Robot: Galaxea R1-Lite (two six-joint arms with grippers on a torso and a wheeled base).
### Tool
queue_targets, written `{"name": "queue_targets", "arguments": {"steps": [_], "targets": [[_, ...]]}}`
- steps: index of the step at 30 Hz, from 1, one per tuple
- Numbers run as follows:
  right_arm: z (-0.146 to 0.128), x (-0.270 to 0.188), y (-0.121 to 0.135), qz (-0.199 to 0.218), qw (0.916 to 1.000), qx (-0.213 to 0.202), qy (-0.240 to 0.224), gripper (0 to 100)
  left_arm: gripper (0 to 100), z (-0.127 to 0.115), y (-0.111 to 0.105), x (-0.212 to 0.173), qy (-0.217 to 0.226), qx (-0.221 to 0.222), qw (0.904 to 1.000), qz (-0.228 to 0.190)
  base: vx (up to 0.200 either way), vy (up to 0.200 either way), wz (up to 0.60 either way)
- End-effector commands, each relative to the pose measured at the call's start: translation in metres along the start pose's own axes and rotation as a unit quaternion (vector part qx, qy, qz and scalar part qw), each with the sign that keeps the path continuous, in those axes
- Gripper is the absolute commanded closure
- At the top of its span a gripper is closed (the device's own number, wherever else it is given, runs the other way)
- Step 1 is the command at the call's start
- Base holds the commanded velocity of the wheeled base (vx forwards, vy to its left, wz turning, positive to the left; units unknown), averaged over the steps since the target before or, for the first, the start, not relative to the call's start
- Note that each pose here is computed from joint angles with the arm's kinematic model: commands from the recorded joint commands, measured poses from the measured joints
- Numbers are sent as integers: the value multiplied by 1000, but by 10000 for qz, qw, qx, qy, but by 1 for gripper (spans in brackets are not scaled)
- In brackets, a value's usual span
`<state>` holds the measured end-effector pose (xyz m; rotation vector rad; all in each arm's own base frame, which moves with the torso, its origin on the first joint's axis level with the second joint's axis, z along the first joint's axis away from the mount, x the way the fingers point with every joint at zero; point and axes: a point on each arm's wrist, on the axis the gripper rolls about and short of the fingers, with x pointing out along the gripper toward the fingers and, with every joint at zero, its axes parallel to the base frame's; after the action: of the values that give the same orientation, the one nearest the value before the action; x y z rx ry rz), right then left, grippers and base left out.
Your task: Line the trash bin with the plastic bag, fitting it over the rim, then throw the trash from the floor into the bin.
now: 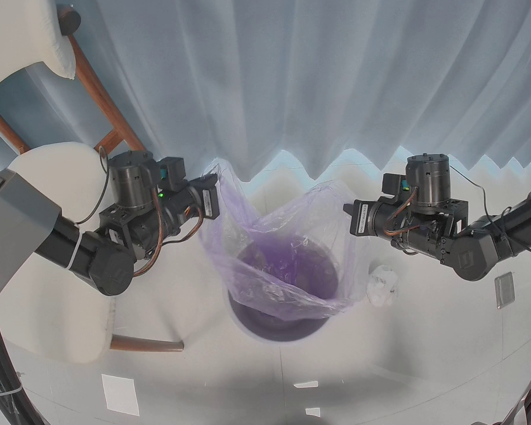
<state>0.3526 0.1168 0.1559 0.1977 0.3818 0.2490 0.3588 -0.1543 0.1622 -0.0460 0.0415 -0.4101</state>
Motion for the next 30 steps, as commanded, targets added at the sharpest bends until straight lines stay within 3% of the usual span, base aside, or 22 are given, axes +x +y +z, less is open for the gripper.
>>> {"name": "queue_targets", "arguments": {"steps": [1, 13, 17, 24, 30], "targets": [[2, -2, -2, -31, 10000, 5, -30, 100, 100, -5, -7, 0, 54, -106, 9999, 88, 0, 0, 0], [3, -4, -4, -50, 10000, 13, -43, 100, 100, -13, -22, -3, 185, -118, 9996, -157, 0, 0, 0], [1, -7, -4, -65, 10000, 20, -15, 100, 100, -10, -32, -3, 144, -300, 9988, -365, 0, -200, 0], [-1, -9, -5, -77, 10000, 12, 30, 100, 100, -10, -32, -4, 160, -307, 9987, -363, 0, -200, 0], [-3, -10, -9, -125, 9999, 27, 73, 100, 100, -13, -34, -4, 181, -295, 9994, 0, 0, -133, 0]]}}
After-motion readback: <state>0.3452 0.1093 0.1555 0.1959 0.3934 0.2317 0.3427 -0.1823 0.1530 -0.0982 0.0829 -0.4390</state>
